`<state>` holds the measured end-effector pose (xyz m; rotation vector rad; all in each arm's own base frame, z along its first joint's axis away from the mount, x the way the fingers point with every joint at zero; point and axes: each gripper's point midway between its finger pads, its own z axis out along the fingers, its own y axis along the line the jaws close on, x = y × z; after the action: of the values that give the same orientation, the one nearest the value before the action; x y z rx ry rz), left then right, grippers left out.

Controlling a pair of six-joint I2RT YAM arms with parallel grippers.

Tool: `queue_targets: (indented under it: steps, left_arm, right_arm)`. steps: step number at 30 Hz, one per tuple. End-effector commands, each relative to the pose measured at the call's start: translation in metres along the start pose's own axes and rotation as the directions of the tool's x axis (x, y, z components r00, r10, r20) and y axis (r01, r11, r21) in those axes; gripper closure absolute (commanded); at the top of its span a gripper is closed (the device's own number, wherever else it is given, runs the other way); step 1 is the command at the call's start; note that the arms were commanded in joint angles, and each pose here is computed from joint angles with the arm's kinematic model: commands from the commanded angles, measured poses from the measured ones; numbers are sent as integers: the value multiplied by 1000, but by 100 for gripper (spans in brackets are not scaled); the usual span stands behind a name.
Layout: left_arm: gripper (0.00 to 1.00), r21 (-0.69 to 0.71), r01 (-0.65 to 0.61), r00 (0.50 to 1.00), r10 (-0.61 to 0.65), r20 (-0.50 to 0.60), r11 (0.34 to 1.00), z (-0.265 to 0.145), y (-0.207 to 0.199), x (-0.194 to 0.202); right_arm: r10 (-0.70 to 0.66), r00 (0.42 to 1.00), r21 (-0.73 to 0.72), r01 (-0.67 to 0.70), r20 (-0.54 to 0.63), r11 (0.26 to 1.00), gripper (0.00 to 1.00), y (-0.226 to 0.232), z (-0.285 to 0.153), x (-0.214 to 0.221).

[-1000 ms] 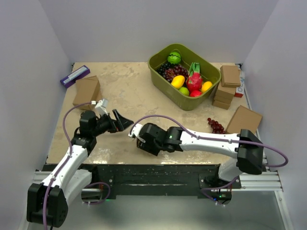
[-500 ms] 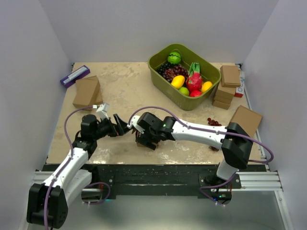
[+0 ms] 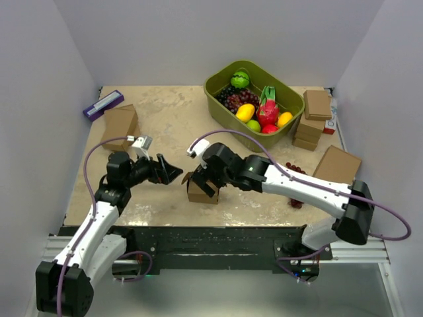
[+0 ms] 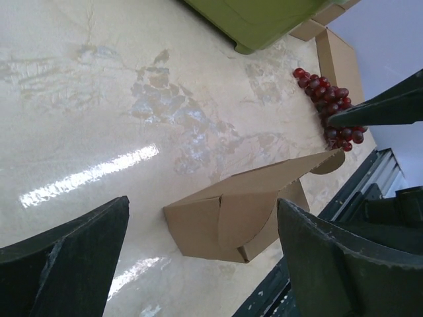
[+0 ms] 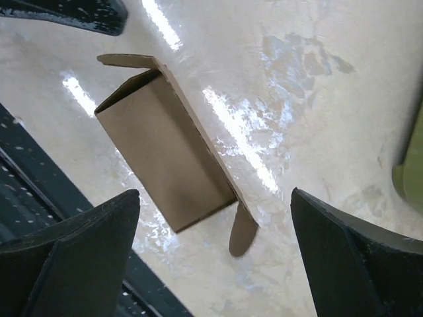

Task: Fold the paper box

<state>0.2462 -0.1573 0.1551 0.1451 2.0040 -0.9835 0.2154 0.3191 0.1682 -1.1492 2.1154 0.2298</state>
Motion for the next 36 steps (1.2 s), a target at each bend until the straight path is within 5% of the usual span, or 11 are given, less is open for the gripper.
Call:
queue_targets:
  steps: [1,12,25,36]
  left_arm:
    - [4,-11,-165,986,165,27,986,-11,-10,-23]
    - [14,-64,-373,925,366,-99,925,-1,-20,-11]
    - [31,-61,-387,911,371,-179,920,6,-21,5]
    - [66,-36,-345,922,331,-200,938,15,-37,13]
  right_arm:
    - [239,964,66,-248,116,967,1,-18,-44,-15]
    - [547,823,88,-563,154,822,20,-19,-51,35]
    - [566,807,123,-586,167,801,47,-19,-29,37]
    - [567,809,101,-584,155,805,79,-12,-18,32]
